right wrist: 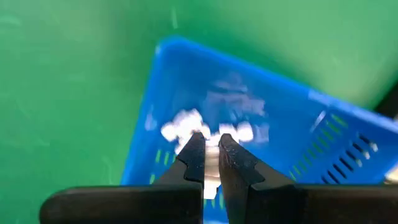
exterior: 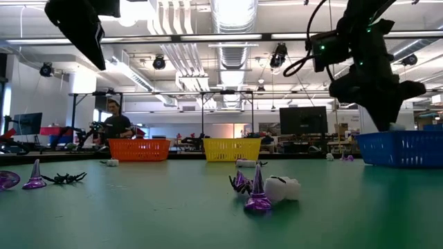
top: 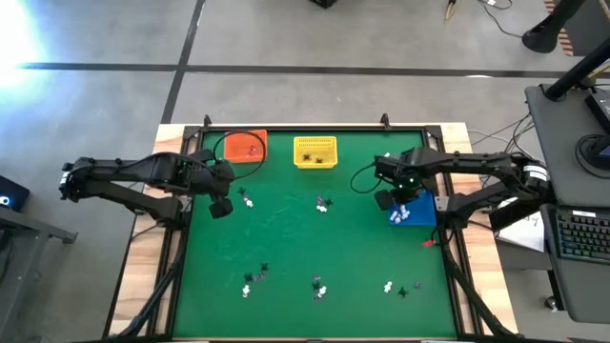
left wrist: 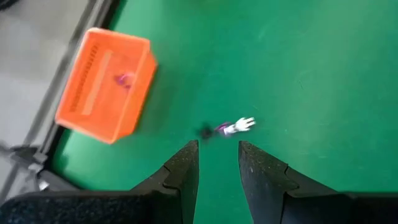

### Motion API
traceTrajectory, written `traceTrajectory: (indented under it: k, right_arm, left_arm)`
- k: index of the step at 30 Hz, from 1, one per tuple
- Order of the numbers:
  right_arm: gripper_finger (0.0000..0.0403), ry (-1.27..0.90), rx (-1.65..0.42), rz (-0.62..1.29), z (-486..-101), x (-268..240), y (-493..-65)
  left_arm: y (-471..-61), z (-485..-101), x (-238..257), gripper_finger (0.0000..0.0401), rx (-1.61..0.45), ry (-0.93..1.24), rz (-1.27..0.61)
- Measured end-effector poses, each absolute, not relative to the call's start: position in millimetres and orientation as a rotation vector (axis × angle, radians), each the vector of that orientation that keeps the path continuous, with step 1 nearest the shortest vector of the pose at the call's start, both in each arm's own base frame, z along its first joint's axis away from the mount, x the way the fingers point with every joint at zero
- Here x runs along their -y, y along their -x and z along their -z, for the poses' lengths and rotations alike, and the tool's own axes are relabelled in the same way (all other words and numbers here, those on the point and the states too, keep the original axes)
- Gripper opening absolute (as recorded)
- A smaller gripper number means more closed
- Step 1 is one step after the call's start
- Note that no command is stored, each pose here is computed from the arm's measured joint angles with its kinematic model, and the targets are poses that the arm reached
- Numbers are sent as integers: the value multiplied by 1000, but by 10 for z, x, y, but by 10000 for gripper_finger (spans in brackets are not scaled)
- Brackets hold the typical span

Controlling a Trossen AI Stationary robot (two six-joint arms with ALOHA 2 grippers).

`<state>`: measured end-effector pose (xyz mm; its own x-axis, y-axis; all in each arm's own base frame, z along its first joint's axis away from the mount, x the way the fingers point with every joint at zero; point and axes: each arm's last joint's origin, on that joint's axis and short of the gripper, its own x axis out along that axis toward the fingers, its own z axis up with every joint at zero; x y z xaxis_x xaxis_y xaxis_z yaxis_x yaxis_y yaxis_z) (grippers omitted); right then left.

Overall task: Sort Halloween decoration
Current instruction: Put the white skeleton toy into the blue basket, then put the black spider toy into the yellow basket

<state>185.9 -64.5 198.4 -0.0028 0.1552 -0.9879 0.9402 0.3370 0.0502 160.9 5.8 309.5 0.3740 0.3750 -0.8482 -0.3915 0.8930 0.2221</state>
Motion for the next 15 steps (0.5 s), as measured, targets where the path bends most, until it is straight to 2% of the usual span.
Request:
traceTrajectory:
  k: [3, 10, 15]
  right_arm:
    - [29, -1059, -1414, 847, -1960, 664, -1910]
    - [103, -1035, -1426, 838, -1955, 621, -1924]
    - [139, -1074, -1414, 861, -1974, 578, -1933]
  left_arm:
    - [-1605, -3136, -51, 95, -1037, 16, -450]
    - [-1559, -3158, -52, 95, -1028, 19, -445]
    - [-1566, -3158, -52, 101, -1025, 20, -444]
